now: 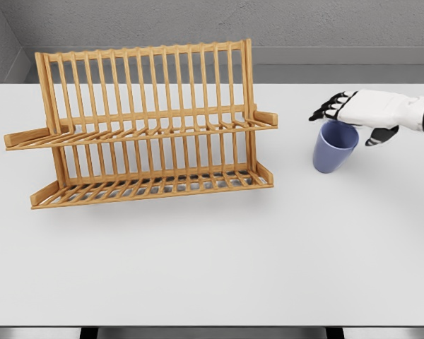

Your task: Right arm put cup on second shelf

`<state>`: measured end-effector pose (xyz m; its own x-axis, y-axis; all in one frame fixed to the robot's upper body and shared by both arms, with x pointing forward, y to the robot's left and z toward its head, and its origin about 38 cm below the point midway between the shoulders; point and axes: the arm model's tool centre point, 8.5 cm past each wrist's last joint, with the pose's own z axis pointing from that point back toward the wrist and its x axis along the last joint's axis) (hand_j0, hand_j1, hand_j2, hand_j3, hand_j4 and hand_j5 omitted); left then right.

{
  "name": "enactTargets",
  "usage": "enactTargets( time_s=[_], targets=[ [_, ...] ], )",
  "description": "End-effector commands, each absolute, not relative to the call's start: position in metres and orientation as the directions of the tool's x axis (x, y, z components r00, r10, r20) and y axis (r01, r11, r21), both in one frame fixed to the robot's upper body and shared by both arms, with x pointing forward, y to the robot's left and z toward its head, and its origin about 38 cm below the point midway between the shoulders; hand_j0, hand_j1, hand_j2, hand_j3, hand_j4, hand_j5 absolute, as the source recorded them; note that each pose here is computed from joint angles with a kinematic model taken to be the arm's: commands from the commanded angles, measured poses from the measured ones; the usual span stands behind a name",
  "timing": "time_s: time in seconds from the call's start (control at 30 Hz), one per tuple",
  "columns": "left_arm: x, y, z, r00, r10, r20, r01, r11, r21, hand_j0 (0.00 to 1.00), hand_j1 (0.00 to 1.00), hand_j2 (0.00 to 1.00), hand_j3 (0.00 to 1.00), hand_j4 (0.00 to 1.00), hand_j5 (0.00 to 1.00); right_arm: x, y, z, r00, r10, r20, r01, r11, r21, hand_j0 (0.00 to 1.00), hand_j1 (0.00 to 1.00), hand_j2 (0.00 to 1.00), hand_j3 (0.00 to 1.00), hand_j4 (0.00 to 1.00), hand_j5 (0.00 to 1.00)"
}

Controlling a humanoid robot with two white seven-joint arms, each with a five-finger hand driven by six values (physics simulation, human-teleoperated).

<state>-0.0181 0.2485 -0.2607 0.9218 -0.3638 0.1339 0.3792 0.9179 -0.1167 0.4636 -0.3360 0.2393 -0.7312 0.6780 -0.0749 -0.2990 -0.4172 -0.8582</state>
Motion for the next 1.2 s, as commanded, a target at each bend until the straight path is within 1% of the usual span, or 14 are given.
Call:
enactTargets(
  time_s=[0.0, 0.33, 0.37, 0.4, 0.47, 0.6, 0.83, 0.87, 0.9, 1.17],
  targets=[
    [-0.018, 0.248, -0.261, 0.922, -0.364, 0.134, 0.379, 0.918, -0.117, 1.0, 1.0, 1.0, 1.0, 1.0, 1.0, 0.466, -0.334, 0.227, -0.729, 0.682, -0.05, -0.328, -0.412, -0.85, 1.0, 1.0, 1.0, 1.0, 1.0, 1.0],
    [-0.018, 0.248, -0.261, 0.922, -0.364, 0.134, 0.379, 0.918, -0.117, 1.0, 1.0, 1.0, 1.0, 1.0, 1.0, 0.467, -0.339, 0.216, -0.713, 0.7, -0.036, -0.363, -0.412, -0.836, 1.0, 1.0, 1.0, 1.0, 1.0, 1.0],
    [-0.018, 0.248, -0.261, 0.922, -0.364, 0.134, 0.379, 0.918, -0.117, 1.0, 1.0, 1.0, 1.0, 1.0, 1.0, 0.468, -0.339, 0.218, -0.715, 0.698, -0.038, -0.358, -0.413, -0.837, 0.83, 0.83, 0.83, 0.83, 0.83, 0.83],
    [-0.018, 0.248, -0.261, 0.922, -0.364, 0.134, 0.379, 0.918, -0.117, 1.0, 1.0, 1.0, 1.0, 1.0, 1.0, 0.468, -0.338, 0.219, -0.718, 0.695, -0.04, -0.355, -0.415, -0.838, 0.72, 0.72, 0.72, 0.72, 0.72, 0.72],
    [-0.018, 0.248, -0.261, 0.922, -0.364, 0.134, 0.379, 0.918, -0.117, 1.0, 1.0, 1.0, 1.0, 1.0, 1.0, 0.468, -0.337, 0.221, -0.721, 0.691, -0.044, -0.348, -0.417, -0.84, 0.68, 0.68, 0.68, 0.68, 0.68, 0.68],
    [-0.018, 0.248, -0.261, 0.922, -0.364, 0.134, 0.379, 0.918, -0.117, 1.0, 1.0, 1.0, 1.0, 1.0, 1.0, 0.468, -0.336, 0.222, -0.723, 0.689, -0.045, -0.346, -0.418, -0.84, 0.65, 0.65, 0.65, 0.65, 0.65, 0.65],
    [-0.018, 0.248, -0.261, 0.922, -0.364, 0.134, 0.379, 0.918, -0.117, 1.0, 1.0, 1.0, 1.0, 1.0, 1.0, 0.47, -0.336, 0.232, -0.724, 0.687, -0.06, -0.324, -0.416, -0.85, 0.65, 0.65, 0.65, 0.65, 0.65, 0.65],
    [-0.018, 0.248, -0.261, 0.922, -0.364, 0.134, 0.379, 0.918, -0.117, 1.0, 1.0, 1.0, 1.0, 1.0, 1.0, 0.47, -0.336, 0.232, -0.724, 0.687, -0.06, -0.324, -0.416, -0.85, 0.65, 0.65, 0.65, 0.65, 0.65, 0.65],
    [-0.018, 0.248, -0.261, 0.922, -0.364, 0.134, 0.379, 0.918, -0.117, 1.0, 1.0, 1.0, 1.0, 1.0, 1.0, 0.47, -0.337, 0.233, -0.725, 0.686, -0.061, -0.325, -0.418, -0.848, 0.62, 0.62, 0.62, 0.62, 0.62, 0.62],
    [-0.018, 0.248, -0.261, 0.922, -0.364, 0.134, 0.379, 0.918, -0.117, 1.0, 1.0, 1.0, 1.0, 1.0, 1.0, 0.475, -0.339, 0.255, -0.717, 0.692, -0.086, -0.283, -0.401, -0.871, 0.63, 0.63, 0.63, 0.63, 0.63, 0.63]
  ],
)
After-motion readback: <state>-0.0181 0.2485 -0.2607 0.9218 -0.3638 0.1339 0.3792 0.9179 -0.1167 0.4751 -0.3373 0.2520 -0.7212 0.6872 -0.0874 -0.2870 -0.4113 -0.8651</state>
